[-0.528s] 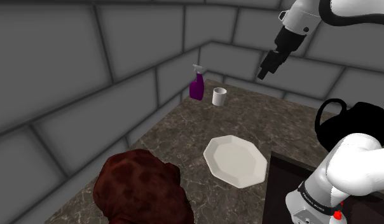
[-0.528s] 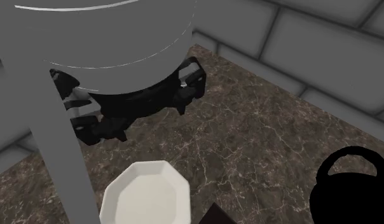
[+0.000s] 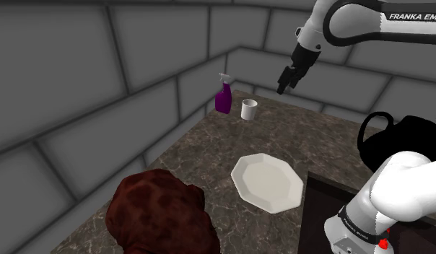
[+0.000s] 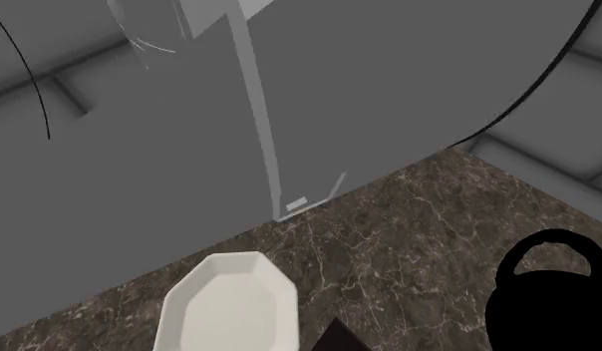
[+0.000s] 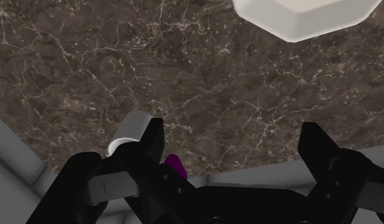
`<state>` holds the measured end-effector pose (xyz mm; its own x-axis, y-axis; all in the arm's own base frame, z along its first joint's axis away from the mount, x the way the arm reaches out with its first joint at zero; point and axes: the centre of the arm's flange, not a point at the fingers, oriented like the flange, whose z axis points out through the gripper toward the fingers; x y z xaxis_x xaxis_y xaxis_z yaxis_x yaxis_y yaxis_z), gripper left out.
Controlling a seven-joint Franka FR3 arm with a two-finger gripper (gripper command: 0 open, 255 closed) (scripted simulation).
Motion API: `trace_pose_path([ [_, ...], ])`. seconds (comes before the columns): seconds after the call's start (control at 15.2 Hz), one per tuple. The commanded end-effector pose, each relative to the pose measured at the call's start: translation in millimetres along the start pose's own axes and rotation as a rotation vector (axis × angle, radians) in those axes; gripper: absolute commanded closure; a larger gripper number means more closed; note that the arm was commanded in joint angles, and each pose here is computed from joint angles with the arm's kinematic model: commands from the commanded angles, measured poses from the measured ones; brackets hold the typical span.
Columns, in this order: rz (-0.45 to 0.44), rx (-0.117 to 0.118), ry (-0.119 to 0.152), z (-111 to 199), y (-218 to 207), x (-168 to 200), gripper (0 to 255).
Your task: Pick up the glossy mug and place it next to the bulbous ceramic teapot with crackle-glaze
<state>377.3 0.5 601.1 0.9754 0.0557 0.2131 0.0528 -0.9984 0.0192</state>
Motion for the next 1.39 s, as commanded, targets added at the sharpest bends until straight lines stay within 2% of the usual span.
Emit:
trace_pose_path([
  [0.0,-0.001,-0.004,-0.003,19.4,11.3,14.4,0],
  [1.32,-0.008,-0.041,-0.049,216.0,98.3,171.4,0],
])
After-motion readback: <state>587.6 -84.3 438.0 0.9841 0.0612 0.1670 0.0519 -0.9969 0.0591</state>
